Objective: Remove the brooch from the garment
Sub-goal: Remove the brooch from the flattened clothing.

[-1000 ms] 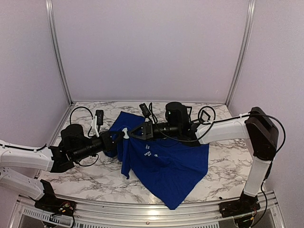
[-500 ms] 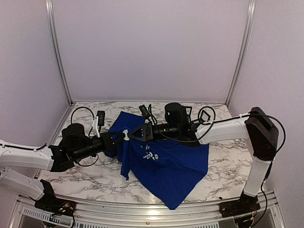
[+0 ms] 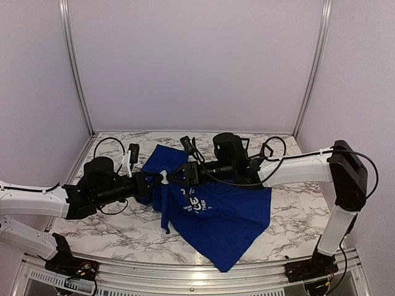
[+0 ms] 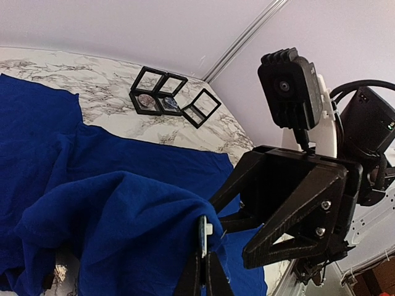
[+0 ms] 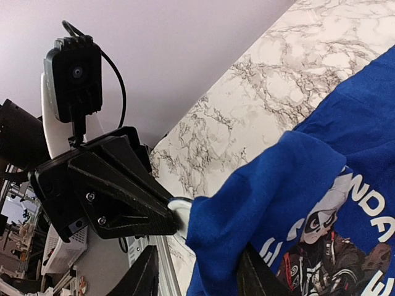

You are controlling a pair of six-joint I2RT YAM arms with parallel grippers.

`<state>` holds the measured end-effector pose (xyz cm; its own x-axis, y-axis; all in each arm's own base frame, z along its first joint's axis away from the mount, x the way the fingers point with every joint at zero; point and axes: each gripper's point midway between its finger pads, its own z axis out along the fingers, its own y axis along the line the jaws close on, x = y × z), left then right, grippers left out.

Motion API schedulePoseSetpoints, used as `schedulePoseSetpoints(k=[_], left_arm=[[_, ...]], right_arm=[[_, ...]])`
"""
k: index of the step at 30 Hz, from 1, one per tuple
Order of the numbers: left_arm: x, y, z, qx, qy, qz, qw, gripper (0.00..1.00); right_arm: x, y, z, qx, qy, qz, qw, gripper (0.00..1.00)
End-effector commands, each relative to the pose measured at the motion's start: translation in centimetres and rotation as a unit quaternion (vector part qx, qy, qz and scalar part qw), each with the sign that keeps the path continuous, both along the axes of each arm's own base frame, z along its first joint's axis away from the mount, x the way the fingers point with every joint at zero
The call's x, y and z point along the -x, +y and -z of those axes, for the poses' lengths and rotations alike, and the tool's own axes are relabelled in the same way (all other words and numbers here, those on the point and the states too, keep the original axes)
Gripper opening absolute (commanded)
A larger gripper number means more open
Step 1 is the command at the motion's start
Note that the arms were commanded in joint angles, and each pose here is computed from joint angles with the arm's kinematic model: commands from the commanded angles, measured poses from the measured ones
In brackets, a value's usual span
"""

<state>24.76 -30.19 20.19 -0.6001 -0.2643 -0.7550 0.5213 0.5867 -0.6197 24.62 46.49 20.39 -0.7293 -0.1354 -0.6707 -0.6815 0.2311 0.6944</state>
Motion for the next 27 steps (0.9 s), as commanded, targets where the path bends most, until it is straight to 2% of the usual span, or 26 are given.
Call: schedulePoseSetpoints(k=[1,15,27], left_arm=[[-0.6,0.8,1.5,-0.038,0.033,-0.016,0.999,0.00],[0.1,2.6,3.5,-0.126,0.104,-0.011,0.987,0.00],[2.4,3.4,4.6,-0.182,0.153,0.029,0.971,0.00]], right_arm=[[0.4,-0.4,-2.0,0.004,-0.052,0.005,0.999,0.43],[0.6,-0.4,0.7,0.075,-0.092,0.012,0.993,0.43],[0.8,0.1,1.5,0.088,-0.102,0.007,0.991,0.43]])
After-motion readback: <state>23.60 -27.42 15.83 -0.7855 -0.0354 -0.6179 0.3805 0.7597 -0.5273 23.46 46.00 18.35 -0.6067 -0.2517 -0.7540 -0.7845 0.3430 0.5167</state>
